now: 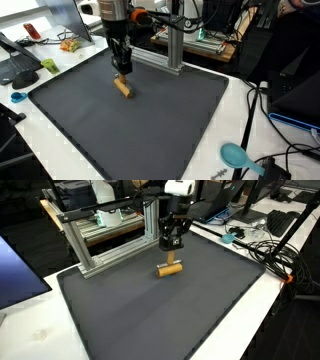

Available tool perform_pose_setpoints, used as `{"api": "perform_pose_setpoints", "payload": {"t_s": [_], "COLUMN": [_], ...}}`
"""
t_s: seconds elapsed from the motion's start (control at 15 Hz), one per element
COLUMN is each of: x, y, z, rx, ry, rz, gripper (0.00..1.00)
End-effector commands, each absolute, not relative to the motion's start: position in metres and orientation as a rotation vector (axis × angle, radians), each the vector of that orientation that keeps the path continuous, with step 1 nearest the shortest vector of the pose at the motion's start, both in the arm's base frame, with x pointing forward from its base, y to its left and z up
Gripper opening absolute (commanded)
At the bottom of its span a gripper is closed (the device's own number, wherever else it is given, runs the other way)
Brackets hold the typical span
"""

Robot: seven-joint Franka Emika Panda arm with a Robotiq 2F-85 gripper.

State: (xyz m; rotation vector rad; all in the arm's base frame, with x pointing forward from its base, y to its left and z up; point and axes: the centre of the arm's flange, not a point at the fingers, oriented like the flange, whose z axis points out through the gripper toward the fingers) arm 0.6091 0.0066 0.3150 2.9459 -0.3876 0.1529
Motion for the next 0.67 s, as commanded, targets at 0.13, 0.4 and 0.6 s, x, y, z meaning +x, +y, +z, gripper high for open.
{"api": "perform_pose_setpoints", "payload": {"t_s": [0.13, 0.4, 0.6], "x": [0.603, 0.603, 0.601], "y": [0.006, 0.005, 0.004], "z": [0.284, 0.279, 0.277], "rx": [2.951, 2.964, 2.975], "ry": [-0.396, -0.389, -0.381], "rz": [0.022, -0.007, -0.043], "gripper": [0.23, 0.23, 0.23]}}
